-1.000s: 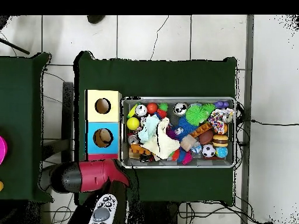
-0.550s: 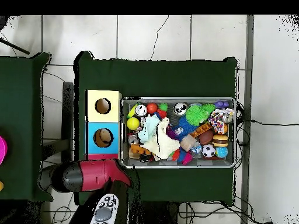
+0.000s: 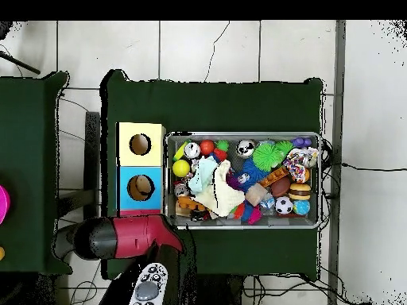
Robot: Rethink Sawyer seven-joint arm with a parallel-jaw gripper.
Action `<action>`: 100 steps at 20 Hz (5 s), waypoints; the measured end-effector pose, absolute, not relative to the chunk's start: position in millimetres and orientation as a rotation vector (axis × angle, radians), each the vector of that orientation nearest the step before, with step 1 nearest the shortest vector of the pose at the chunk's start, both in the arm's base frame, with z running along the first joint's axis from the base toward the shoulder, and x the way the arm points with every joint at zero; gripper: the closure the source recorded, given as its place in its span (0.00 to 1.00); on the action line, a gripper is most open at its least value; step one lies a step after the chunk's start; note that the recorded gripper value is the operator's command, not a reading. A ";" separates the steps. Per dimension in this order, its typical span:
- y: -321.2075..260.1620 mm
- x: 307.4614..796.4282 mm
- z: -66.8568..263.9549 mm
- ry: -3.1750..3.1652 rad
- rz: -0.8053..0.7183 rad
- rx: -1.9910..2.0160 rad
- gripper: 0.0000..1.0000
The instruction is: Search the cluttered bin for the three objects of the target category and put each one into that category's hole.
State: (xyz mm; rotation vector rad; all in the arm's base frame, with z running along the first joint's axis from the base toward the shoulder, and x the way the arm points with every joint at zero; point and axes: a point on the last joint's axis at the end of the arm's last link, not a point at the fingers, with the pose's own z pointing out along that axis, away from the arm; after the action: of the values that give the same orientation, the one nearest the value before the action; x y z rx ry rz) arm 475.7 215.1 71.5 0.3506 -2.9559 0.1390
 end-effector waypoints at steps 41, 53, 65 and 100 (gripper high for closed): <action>221.8 472.2 69.7 -2.934 0.104 0.359 0.00; 215.9 475.9 69.9 -2.938 0.100 0.339 1.00; 204.6 492.7 102.0 -2.881 0.071 0.280 1.00; -19.7 604.1 195.9 -3.090 -0.019 -0.077 1.00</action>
State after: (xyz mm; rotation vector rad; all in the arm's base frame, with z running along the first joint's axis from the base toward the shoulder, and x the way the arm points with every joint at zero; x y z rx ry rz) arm 604.1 -19.7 195.9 -0.0767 -3.0901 -0.0194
